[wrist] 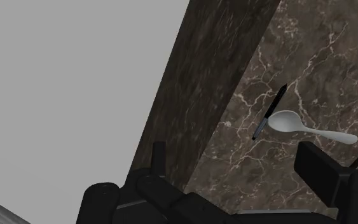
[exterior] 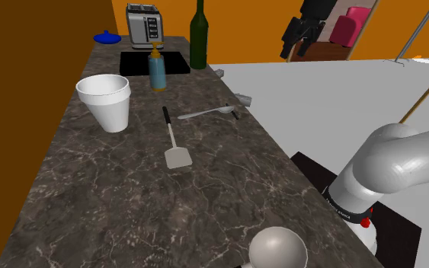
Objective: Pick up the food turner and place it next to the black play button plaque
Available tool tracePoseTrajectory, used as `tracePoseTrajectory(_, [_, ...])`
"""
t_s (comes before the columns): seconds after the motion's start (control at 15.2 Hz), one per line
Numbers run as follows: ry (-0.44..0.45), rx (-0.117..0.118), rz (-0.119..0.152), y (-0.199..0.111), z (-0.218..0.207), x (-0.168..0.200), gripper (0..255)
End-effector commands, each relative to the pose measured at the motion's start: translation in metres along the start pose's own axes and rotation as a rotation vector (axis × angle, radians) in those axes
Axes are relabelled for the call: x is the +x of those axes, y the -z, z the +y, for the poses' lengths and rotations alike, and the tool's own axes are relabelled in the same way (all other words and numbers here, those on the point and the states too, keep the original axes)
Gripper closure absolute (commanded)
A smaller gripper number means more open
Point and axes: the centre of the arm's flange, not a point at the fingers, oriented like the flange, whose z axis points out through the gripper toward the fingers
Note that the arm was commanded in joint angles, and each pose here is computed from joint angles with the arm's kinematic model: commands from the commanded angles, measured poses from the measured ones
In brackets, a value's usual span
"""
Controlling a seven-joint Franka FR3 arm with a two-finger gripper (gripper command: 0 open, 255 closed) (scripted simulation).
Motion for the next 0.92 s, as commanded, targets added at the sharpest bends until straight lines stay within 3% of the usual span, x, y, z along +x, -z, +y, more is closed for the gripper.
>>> tracePoseTrajectory(0.0, [0.000, 0.000, 0.000, 0.000, 0.000, 0.000, 0])
tracePoseTrajectory(0.86, [-0.134, -0.037, -0.028, -0.069, -0.162, 0.017, 0])
